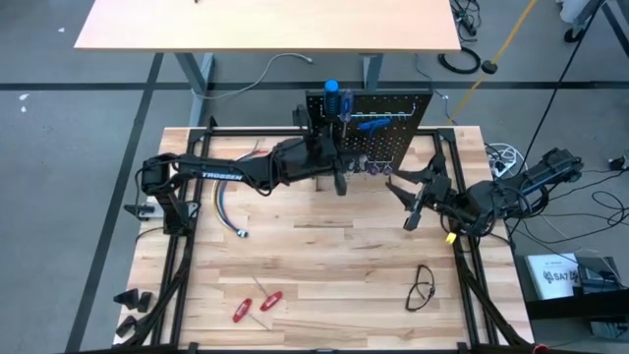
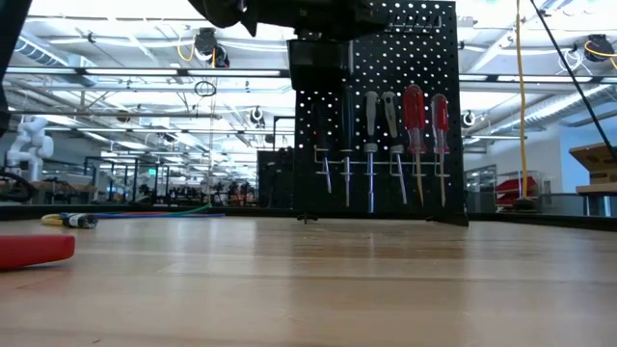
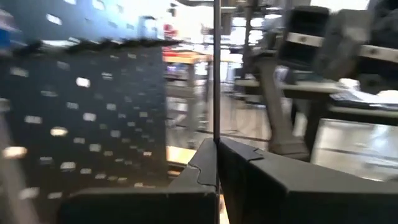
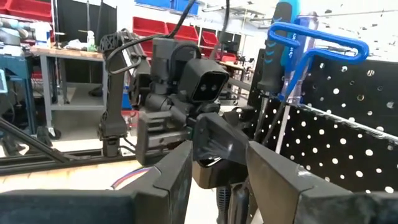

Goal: Hang tools onto peg board
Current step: Hang the blue pick tool on the peg board

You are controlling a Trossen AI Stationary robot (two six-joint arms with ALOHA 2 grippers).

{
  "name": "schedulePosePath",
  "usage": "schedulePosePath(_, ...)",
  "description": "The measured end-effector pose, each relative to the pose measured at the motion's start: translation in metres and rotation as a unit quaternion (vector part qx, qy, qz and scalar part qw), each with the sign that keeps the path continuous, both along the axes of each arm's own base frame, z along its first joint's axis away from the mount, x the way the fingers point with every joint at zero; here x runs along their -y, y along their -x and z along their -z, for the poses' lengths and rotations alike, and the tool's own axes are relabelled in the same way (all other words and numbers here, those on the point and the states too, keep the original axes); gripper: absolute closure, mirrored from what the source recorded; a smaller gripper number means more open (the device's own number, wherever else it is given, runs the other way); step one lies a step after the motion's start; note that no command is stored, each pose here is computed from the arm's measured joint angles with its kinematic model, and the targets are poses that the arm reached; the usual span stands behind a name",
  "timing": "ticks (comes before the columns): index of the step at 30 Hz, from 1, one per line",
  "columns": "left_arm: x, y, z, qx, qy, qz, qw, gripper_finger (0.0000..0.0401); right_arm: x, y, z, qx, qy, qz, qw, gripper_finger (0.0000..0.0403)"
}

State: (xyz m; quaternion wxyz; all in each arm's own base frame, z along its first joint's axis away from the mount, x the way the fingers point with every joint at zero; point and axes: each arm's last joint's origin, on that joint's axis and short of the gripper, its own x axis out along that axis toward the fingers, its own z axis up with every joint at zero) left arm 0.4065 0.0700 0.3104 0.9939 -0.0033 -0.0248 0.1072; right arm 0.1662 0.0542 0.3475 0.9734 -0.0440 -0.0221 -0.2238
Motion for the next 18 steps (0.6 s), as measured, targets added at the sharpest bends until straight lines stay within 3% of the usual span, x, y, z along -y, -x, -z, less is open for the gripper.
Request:
schedulePosePath(4, 0.003, 0.0, -0.002, 0.007, -0.022, -0.029, 0.999, 0.0401, 0.0, 0.0, 0.0, -0.001, 0.001, -0.001, 1.0, 0.0261)
schedulePosePath(18, -0.009, 0.003, -0.004, 0.015, -0.018, -0.1, 0.995, 0.0401, 0.0, 0.0, 0.0, -0.001, 0.001, -0.001, 1.0, 0.0261)
